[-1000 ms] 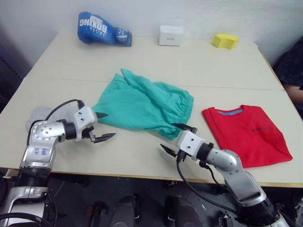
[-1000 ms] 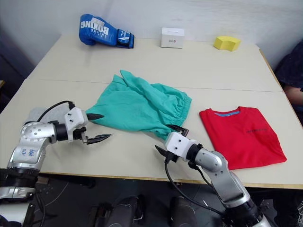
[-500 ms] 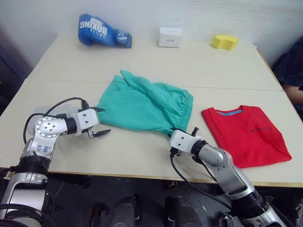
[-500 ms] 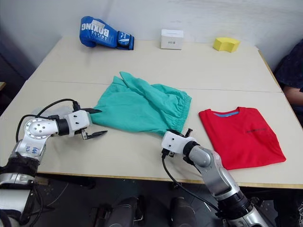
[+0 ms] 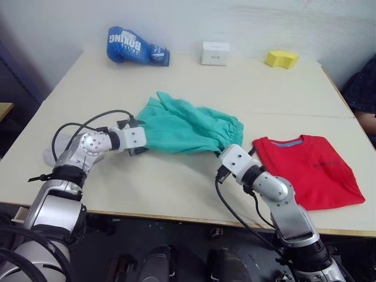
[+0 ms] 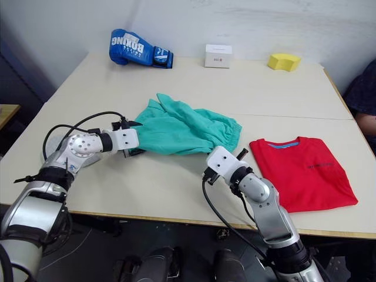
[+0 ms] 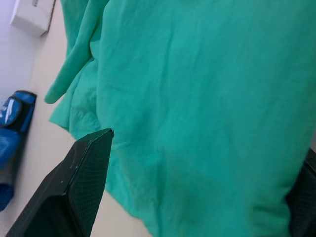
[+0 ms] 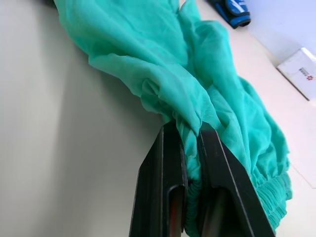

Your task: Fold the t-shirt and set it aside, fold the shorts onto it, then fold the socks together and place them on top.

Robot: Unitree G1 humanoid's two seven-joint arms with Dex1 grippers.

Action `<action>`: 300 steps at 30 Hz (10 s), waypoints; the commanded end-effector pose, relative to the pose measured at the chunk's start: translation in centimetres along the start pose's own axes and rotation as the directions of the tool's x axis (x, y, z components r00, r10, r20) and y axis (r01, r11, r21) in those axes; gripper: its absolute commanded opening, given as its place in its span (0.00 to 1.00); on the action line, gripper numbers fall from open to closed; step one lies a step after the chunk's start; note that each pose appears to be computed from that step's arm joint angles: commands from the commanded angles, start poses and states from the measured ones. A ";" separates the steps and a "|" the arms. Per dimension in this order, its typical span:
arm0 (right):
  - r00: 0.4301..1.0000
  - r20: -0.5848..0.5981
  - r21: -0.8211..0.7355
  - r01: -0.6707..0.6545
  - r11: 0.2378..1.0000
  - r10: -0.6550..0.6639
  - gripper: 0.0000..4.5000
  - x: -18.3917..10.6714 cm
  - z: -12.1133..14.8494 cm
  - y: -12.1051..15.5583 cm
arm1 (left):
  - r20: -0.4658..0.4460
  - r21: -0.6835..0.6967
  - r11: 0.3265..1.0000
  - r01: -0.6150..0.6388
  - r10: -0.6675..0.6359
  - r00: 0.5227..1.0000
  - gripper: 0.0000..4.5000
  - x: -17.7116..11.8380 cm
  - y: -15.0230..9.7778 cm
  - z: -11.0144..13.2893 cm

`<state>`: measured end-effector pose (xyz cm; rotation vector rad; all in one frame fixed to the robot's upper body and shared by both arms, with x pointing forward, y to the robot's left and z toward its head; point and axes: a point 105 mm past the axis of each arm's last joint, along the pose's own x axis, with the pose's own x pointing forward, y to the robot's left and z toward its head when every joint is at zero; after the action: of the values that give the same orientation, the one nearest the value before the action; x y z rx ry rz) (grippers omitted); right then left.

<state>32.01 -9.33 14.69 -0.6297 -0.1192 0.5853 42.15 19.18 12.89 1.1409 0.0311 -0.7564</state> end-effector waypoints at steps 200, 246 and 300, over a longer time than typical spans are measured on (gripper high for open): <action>0.946 0.101 -0.485 -0.223 0.846 0.307 0.00 -2.2 -5.1 -4.6 | 0.139 -0.216 0.967 0.137 -0.109 0.984 0.01 -6.2 -4.9 0.1; 0.969 0.229 0.208 -0.141 0.968 0.092 0.01 -1.3 0.1 4.9 | 0.415 -0.658 0.684 0.315 -0.020 0.910 0.00 -7.6 -10.4 7.8; 0.998 0.066 0.971 -0.065 0.230 0.003 0.67 -13.1 -0.4 0.5 | 0.625 -0.433 0.812 0.392 -0.043 0.779 0.00 -2.6 -8.5 13.7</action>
<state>22.50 -17.25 13.29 0.5312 0.1914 0.5497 31.24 8.48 11.90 0.2948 -0.0780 -1.1577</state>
